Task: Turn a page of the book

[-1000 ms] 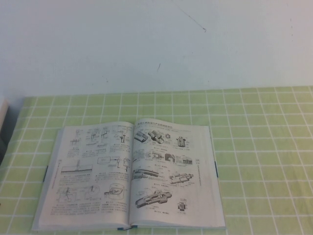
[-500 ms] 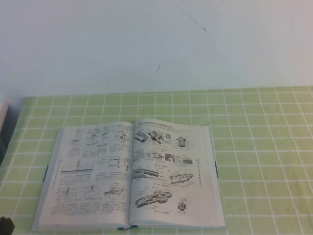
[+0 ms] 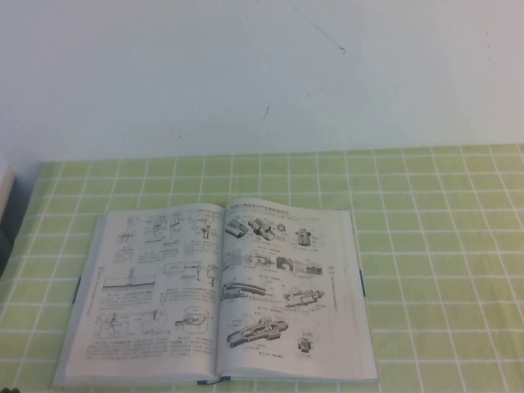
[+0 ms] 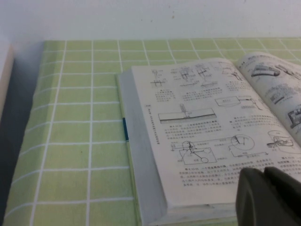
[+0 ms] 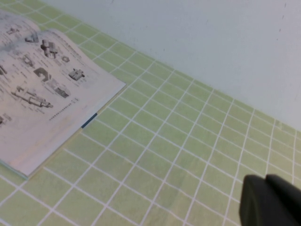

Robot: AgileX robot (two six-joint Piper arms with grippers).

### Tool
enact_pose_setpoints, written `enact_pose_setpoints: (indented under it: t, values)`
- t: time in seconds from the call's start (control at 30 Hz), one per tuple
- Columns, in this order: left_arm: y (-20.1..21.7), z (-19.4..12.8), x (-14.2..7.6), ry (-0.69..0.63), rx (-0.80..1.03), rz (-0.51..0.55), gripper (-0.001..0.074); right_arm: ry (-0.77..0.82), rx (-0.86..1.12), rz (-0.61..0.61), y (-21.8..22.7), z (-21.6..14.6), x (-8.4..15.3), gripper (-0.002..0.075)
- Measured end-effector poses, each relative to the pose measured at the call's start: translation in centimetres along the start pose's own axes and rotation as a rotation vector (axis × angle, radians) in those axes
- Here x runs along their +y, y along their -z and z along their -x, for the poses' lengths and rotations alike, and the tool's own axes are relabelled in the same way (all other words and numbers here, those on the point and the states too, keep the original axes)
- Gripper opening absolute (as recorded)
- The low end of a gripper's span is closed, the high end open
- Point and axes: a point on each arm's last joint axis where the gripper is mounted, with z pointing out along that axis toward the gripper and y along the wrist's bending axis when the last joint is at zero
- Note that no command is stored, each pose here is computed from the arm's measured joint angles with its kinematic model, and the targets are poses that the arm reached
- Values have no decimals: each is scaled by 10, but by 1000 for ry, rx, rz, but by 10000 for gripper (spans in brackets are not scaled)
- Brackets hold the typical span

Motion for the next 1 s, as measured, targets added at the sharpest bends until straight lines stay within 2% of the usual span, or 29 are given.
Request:
enact_pose_setpoints:
  t: [0.17, 0.57, 1.0]
  values:
    - [0, 1, 2, 56, -7, 54, -4, 0, 2, 0, 0, 0, 0, -1]
    - [0, 1, 3, 67, -9, 72, -4, 1, 12, 1, -1, -2, 0, -1]
    - [0, 1, 4, 19, -7, 81, -4, 1, 30, 1, -1, -4, 1, -1]
